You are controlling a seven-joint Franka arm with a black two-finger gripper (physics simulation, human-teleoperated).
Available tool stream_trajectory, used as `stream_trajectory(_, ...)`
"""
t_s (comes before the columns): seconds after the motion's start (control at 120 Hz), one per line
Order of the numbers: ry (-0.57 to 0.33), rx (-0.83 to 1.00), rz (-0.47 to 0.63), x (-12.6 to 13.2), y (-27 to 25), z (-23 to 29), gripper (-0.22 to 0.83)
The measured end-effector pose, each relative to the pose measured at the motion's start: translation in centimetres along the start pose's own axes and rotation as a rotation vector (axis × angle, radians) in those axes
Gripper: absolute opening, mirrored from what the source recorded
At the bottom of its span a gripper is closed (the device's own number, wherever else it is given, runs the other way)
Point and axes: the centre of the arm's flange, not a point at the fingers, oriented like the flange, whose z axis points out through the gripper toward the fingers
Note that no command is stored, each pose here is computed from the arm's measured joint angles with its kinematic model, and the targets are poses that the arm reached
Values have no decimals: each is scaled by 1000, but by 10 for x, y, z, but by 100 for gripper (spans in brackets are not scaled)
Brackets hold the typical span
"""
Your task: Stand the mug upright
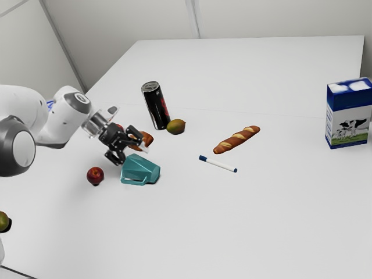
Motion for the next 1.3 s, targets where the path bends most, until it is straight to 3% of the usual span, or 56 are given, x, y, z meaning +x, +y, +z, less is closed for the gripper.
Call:
stream_trajectory(0.158, 5, -2, 3, 1, 3, 0, 9)
stream_trajectory(0.35, 16, -4, 25, 2, 18, 6, -6)
stream_trajectory(0.75, 54, 85, 93, -13, 62, -6, -16)
stream_trajectory(1.008, 85, 411, 282, -51, 135, -10, -17)
stream_trajectory(1.3, 159, 749, 418, -59, 165, 8, -17)
